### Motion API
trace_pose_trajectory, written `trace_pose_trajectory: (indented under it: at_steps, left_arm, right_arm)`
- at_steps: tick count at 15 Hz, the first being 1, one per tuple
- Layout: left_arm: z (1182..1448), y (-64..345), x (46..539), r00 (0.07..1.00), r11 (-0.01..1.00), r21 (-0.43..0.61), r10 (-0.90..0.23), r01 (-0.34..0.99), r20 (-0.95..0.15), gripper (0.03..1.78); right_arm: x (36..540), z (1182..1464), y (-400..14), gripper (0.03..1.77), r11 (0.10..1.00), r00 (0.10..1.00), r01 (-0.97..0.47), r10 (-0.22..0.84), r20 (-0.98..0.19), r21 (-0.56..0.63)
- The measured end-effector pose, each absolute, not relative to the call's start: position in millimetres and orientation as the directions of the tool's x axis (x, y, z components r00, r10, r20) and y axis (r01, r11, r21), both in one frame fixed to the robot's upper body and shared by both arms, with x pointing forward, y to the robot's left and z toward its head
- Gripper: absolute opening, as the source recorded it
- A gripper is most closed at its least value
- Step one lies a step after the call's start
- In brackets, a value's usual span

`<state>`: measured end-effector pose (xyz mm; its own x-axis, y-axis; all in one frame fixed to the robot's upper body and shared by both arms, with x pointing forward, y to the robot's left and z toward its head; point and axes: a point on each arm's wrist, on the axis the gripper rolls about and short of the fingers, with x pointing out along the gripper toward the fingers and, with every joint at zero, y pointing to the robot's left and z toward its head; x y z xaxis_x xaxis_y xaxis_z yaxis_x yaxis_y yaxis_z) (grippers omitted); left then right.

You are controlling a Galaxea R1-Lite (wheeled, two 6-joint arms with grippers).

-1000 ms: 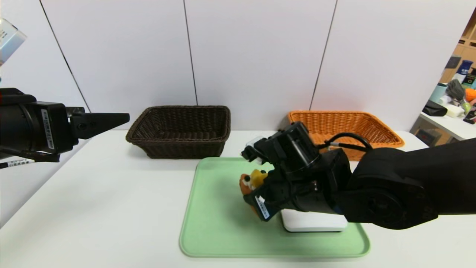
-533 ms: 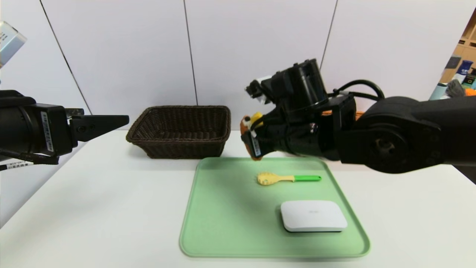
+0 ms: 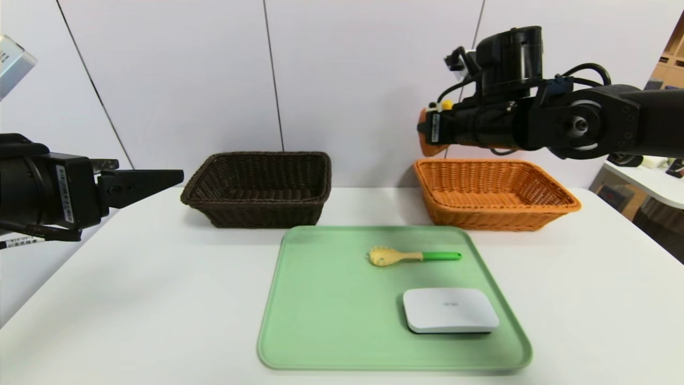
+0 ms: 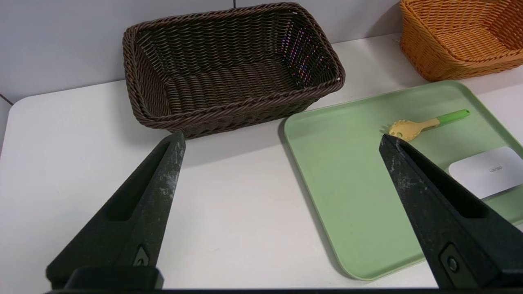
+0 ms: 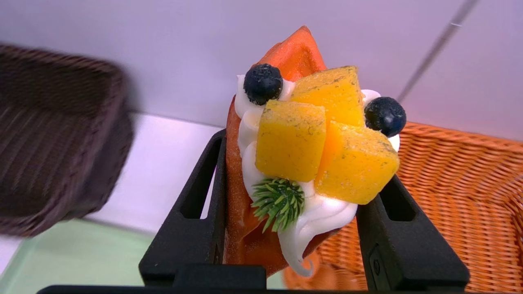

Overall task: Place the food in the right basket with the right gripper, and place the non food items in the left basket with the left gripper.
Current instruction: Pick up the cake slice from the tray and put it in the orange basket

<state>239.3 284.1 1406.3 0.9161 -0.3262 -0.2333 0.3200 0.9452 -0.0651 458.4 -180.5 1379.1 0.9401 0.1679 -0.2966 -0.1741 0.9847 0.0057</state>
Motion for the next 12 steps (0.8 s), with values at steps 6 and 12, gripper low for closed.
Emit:
trace_pose_trajectory:
  at_steps: [6, 12]
  left_arm:
    - [1398.2, 283.0, 242.3, 0.908, 0.946, -0.066, -0.324, 0.318, -0.265, 1.69]
    - [1396.2, 282.8, 243.3, 0.908, 0.947, -0.066, -0.320, 0.314, -0.272, 1.69]
  right_arm:
    - [494.2, 1341.2, -252.6, 0.87, 0.993, 0.914, 0.031, 0.018, -0.405, 0.114]
    - [514.6, 1302.0, -273.5, 0.87, 0.992, 0.867, 0.090, -0.033, -0.497, 0.090]
